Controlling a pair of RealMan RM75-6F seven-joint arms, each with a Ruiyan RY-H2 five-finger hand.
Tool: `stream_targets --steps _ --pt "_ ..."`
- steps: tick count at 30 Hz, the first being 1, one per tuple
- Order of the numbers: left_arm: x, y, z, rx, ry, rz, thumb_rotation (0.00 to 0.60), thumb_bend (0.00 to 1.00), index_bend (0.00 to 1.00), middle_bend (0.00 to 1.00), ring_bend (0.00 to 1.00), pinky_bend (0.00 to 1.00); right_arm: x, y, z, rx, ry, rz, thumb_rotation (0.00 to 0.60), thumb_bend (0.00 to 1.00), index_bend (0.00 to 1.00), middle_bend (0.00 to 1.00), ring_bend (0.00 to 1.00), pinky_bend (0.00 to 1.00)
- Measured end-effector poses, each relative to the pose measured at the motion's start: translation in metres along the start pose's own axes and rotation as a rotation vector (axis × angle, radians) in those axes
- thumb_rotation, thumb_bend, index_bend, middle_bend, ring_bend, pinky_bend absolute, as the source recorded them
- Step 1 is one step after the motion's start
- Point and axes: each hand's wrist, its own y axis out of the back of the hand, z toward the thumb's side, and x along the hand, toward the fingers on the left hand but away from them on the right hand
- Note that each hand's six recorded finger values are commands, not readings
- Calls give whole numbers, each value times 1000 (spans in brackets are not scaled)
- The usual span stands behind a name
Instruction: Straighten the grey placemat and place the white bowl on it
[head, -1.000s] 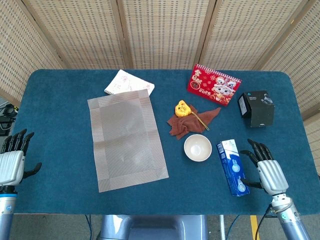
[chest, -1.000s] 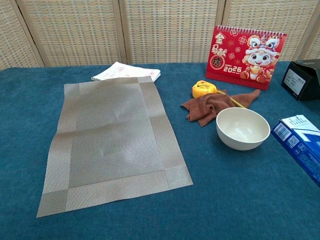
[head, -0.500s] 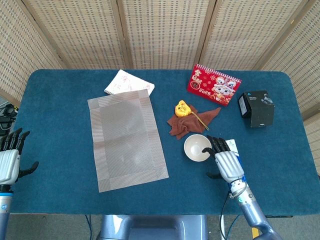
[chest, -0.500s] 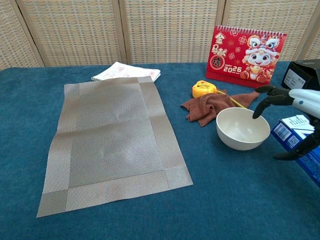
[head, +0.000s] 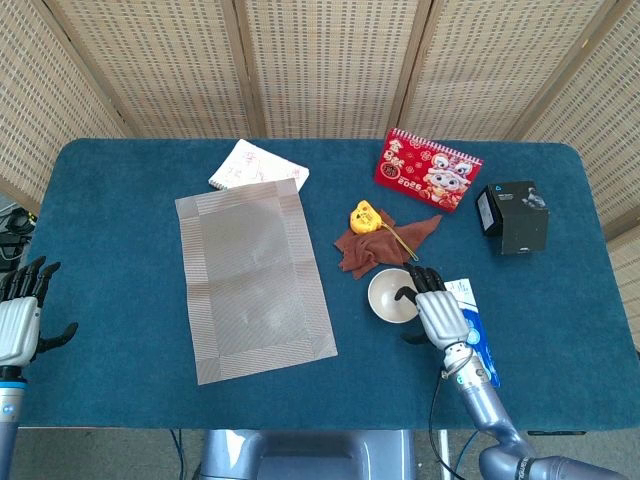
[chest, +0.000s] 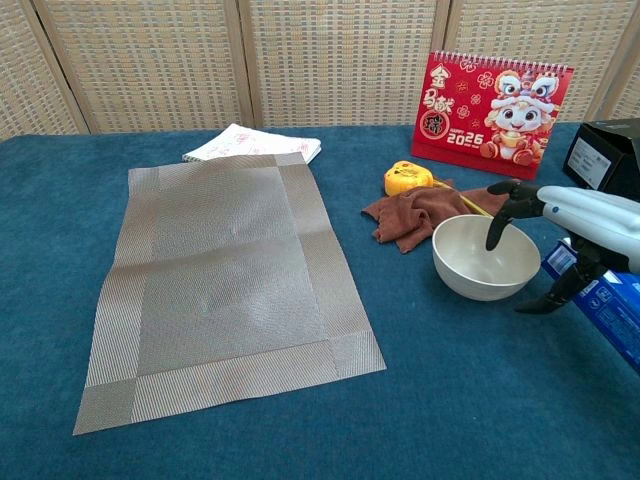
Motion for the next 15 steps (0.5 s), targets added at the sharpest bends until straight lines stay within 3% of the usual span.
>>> stream_targets --steps 10,15 --pt "-2 -4 6 -9 -22 -18 600 236 118 0 0 0 -14 -20 -5 12 -16 10 600 385 555 6 0 0" --pt "-1 -5 5 -12 -23 -21 600 237 133 0 0 0 -17 -29 -6 13 -17 7 600 436 693 132 0 0"
